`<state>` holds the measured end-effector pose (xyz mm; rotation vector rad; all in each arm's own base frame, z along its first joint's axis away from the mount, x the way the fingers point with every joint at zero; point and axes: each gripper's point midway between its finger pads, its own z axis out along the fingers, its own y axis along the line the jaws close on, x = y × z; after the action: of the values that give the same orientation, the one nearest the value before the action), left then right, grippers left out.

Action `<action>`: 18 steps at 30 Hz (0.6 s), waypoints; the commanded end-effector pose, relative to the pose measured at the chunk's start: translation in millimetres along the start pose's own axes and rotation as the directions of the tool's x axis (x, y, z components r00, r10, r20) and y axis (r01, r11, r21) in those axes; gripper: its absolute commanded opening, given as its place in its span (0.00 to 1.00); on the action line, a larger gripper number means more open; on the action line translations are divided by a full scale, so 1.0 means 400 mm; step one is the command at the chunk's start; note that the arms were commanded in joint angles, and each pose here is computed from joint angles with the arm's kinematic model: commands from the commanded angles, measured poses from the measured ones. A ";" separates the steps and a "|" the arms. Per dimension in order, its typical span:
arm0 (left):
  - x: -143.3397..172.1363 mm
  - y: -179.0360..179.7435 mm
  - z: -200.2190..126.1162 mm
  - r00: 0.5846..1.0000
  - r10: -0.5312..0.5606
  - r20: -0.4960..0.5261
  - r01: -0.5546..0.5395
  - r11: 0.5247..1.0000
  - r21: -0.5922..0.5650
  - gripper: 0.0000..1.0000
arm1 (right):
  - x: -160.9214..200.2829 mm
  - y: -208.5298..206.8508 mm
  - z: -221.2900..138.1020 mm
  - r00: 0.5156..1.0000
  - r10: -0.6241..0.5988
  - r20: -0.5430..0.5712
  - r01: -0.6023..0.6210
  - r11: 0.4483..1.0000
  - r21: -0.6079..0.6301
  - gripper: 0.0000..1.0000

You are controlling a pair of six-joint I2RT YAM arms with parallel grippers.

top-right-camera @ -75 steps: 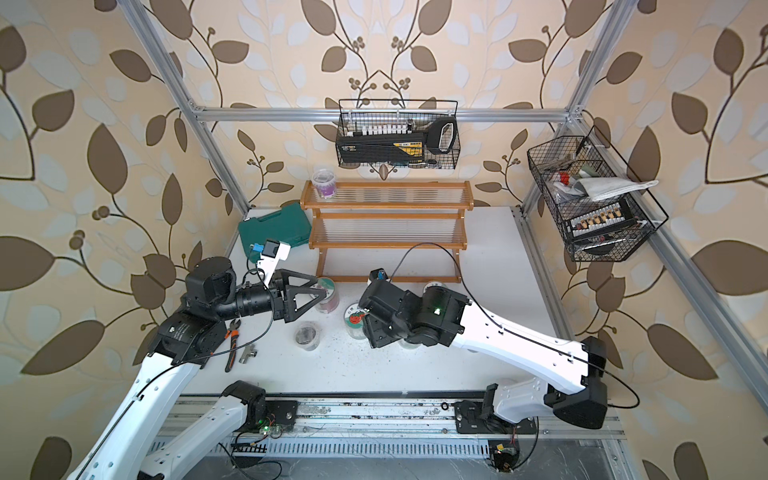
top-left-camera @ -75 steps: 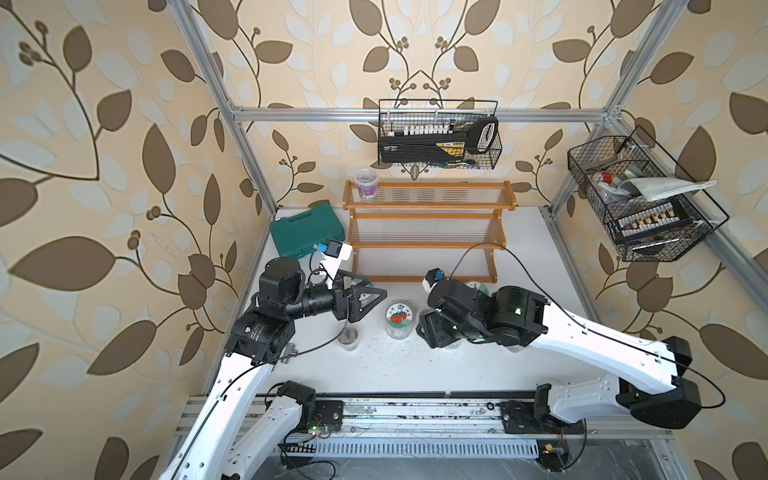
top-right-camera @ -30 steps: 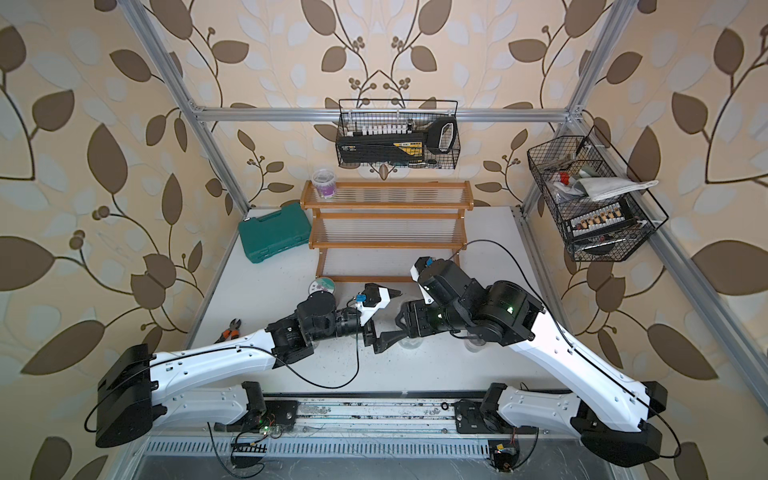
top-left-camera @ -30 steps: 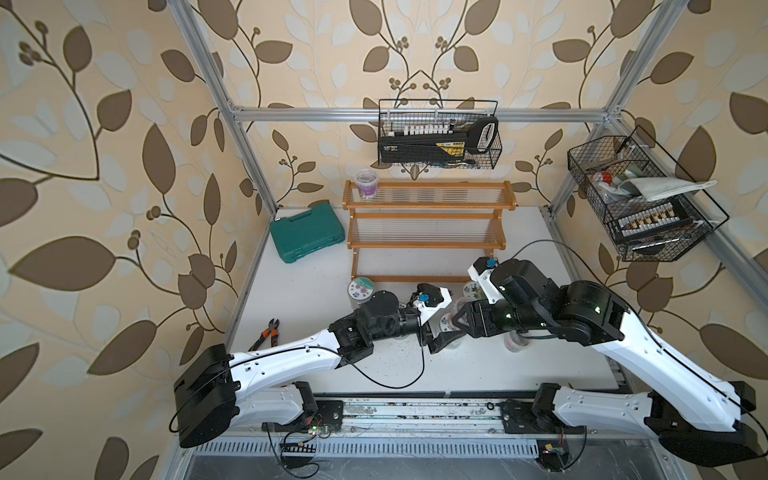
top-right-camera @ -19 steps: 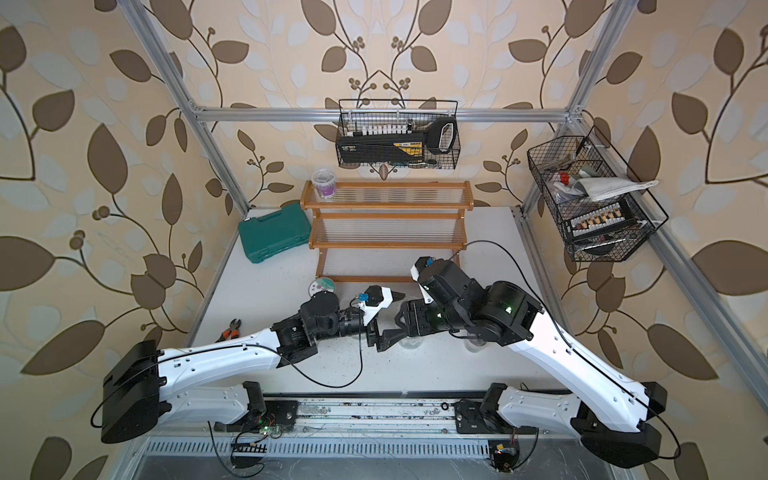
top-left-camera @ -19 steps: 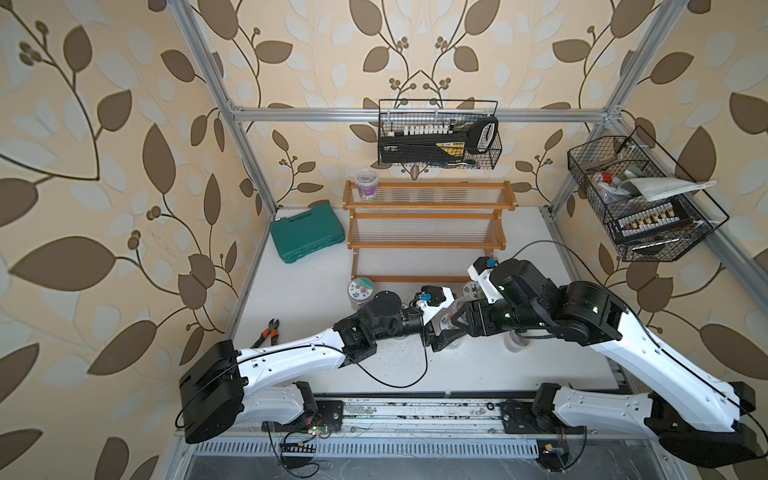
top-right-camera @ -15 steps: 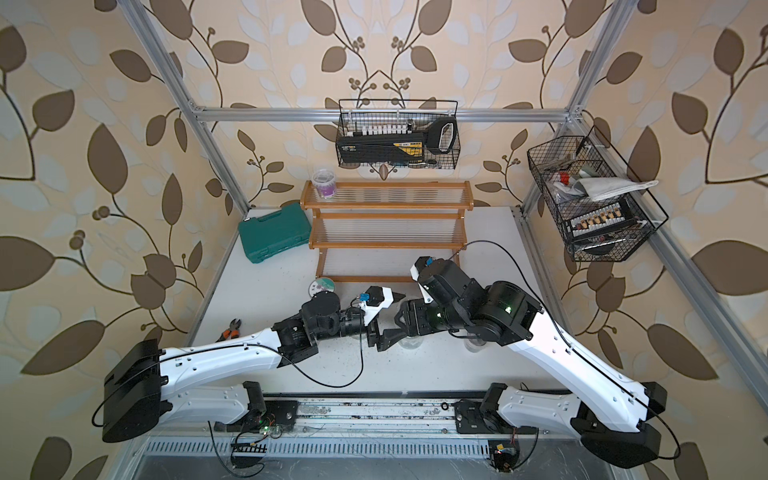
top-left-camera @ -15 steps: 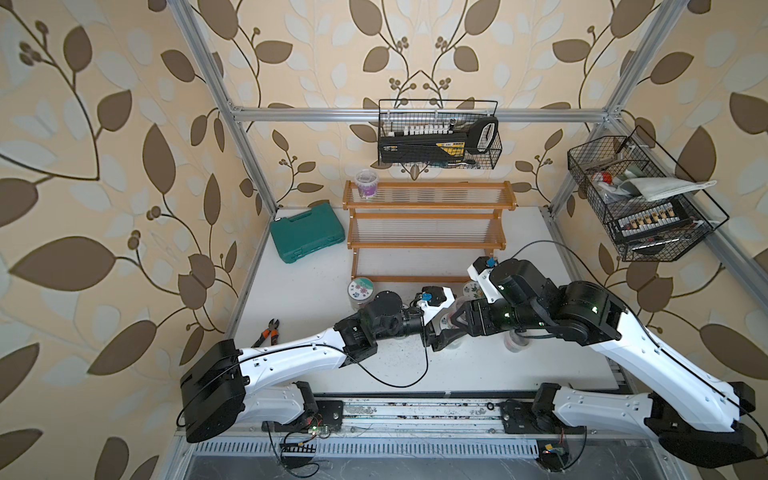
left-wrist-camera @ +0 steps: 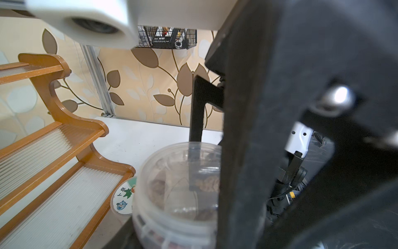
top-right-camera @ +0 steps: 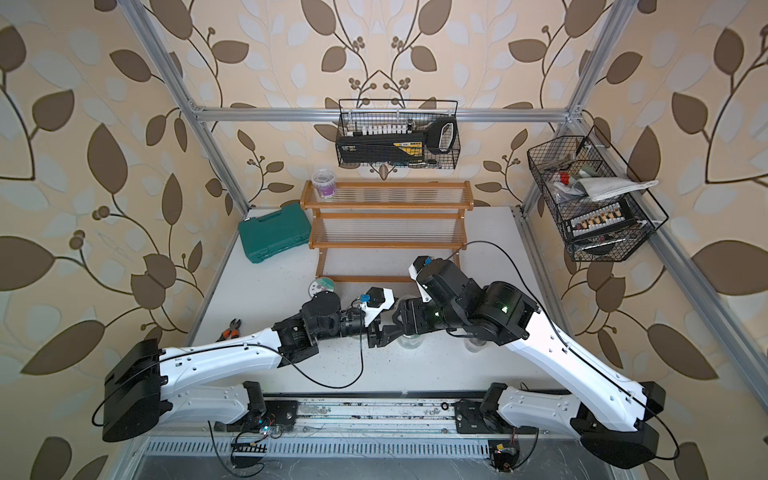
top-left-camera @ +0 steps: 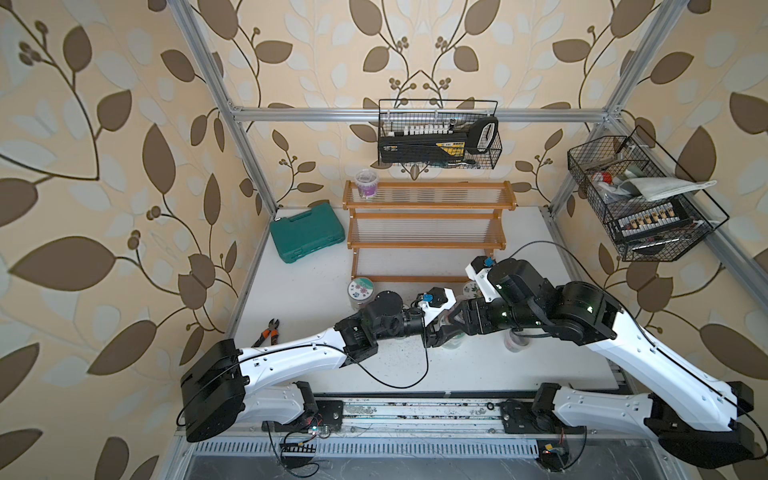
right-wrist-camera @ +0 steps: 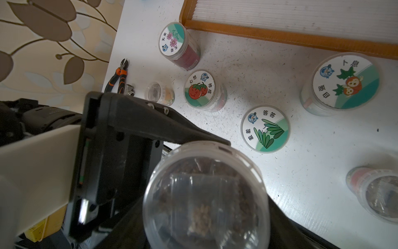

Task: Place the seed container on the shelf
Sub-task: Pick up the seed jar at the center of the board.

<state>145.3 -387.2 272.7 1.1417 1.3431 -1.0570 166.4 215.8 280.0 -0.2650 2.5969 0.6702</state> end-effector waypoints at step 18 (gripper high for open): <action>-0.085 0.031 -0.005 0.992 0.037 0.119 -0.028 0.997 -0.079 0.49 | -0.037 -0.042 -0.118 0.984 -0.056 0.167 0.050 0.998 0.044 0.99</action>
<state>149.6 -388.1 274.1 1.1209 1.3443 -1.0442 165.5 195.8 302.9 -0.2696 2.4886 0.6503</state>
